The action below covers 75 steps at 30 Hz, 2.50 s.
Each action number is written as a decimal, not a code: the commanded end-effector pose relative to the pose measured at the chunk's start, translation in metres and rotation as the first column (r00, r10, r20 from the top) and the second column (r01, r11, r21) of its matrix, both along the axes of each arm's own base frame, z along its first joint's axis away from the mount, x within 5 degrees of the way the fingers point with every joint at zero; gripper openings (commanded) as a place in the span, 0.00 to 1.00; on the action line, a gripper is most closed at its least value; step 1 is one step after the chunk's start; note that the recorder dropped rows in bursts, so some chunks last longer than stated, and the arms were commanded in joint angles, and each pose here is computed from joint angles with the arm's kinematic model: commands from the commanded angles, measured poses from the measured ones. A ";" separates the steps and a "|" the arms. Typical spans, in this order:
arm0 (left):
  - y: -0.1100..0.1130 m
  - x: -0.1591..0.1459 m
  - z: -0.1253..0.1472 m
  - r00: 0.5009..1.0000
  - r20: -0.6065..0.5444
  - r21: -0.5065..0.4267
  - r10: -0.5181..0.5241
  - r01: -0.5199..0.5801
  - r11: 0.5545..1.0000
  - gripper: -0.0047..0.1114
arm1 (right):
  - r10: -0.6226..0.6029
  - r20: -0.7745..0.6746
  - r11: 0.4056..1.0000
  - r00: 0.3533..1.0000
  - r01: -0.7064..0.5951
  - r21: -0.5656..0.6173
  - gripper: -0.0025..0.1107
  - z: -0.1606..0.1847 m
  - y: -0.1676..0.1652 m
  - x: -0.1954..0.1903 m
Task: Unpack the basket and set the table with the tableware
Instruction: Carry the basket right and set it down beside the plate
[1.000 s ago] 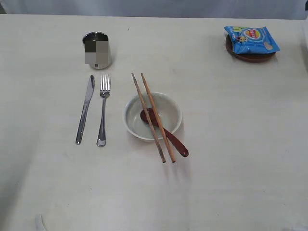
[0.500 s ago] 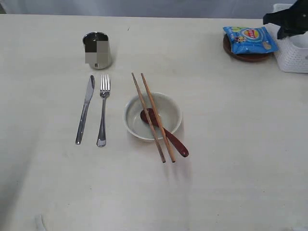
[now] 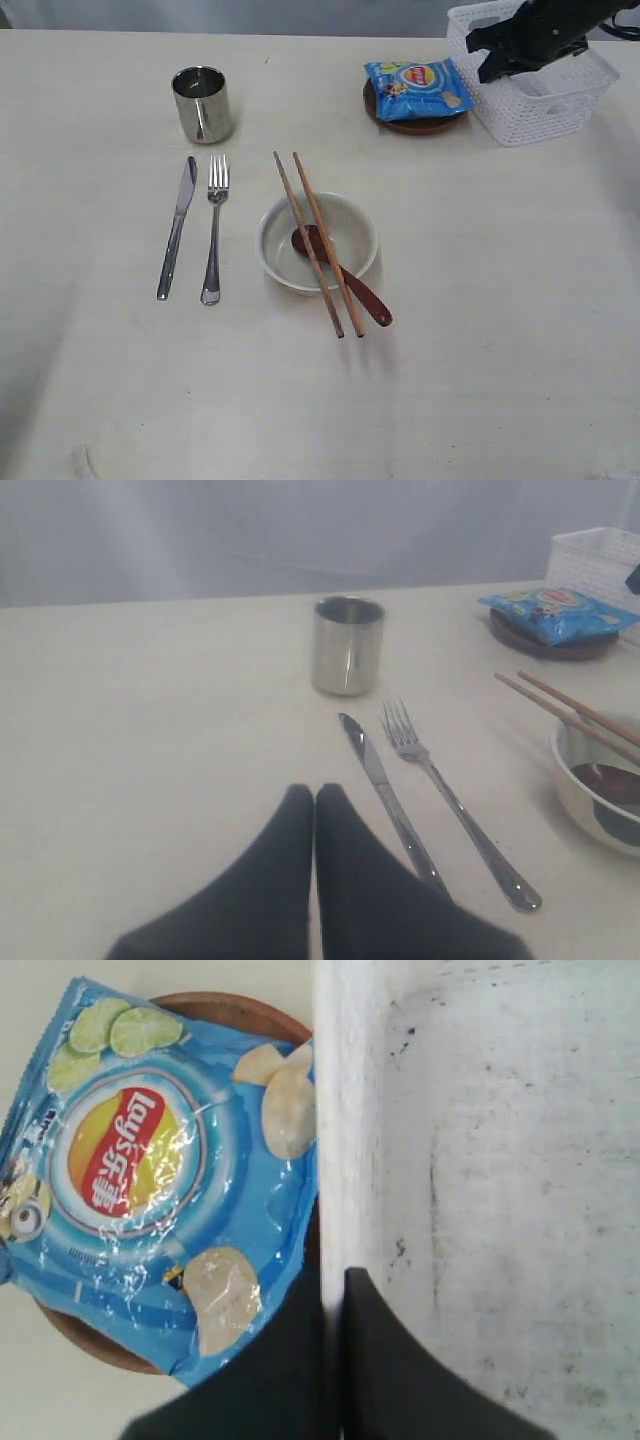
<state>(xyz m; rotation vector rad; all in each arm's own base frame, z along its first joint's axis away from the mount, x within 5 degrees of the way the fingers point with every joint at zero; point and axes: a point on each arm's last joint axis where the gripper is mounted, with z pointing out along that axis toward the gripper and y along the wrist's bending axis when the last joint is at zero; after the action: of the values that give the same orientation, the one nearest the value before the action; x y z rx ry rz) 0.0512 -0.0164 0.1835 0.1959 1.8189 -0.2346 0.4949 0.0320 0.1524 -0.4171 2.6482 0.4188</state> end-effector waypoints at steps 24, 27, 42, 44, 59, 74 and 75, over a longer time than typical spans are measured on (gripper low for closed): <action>0.000 0.000 -0.001 1.000 0.002 0.001 -0.004 0.004 1.000 0.04 | -0.226 -0.100 0.974 0.969 0.227 0.002 0.02 0.029 0.098 -0.023; 0.000 0.000 -0.001 1.000 0.002 0.001 -0.004 0.004 1.000 0.04 | -0.316 -0.169 0.946 0.934 0.323 0.020 0.02 0.030 0.100 -0.027; 0.000 0.000 -0.001 1.000 0.002 0.003 -0.005 0.005 1.000 0.04 | -0.381 -0.220 0.921 0.898 0.348 -0.174 0.02 0.023 0.130 -0.050; 0.000 0.000 -0.001 1.000 0.002 0.003 -0.005 0.005 1.000 0.04 | -0.381 -0.223 0.921 0.897 0.347 -0.177 0.02 0.023 0.130 -0.050; 0.000 0.000 -0.001 1.000 0.002 0.003 -0.005 0.005 1.000 0.04 | -0.350 -0.248 0.932 0.903 0.310 -0.187 0.02 0.022 0.130 -0.053; 0.000 0.000 -0.001 1.000 0.001 -0.003 -0.005 0.005 1.000 0.04 | -0.297 -0.246 0.949 0.923 0.258 -0.179 0.02 0.023 0.132 -0.053; 0.000 0.000 -0.001 1.000 0.001 -0.003 -0.005 0.005 1.000 0.04 | -0.293 -0.245 0.950 0.924 0.254 -0.180 0.02 0.023 0.132 -0.053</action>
<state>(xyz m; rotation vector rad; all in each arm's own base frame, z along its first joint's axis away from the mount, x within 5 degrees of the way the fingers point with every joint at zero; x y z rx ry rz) 0.0512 -0.0164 0.1835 0.1959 1.8189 -0.2346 0.4451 0.1633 0.1760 -0.0068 2.9265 0.1921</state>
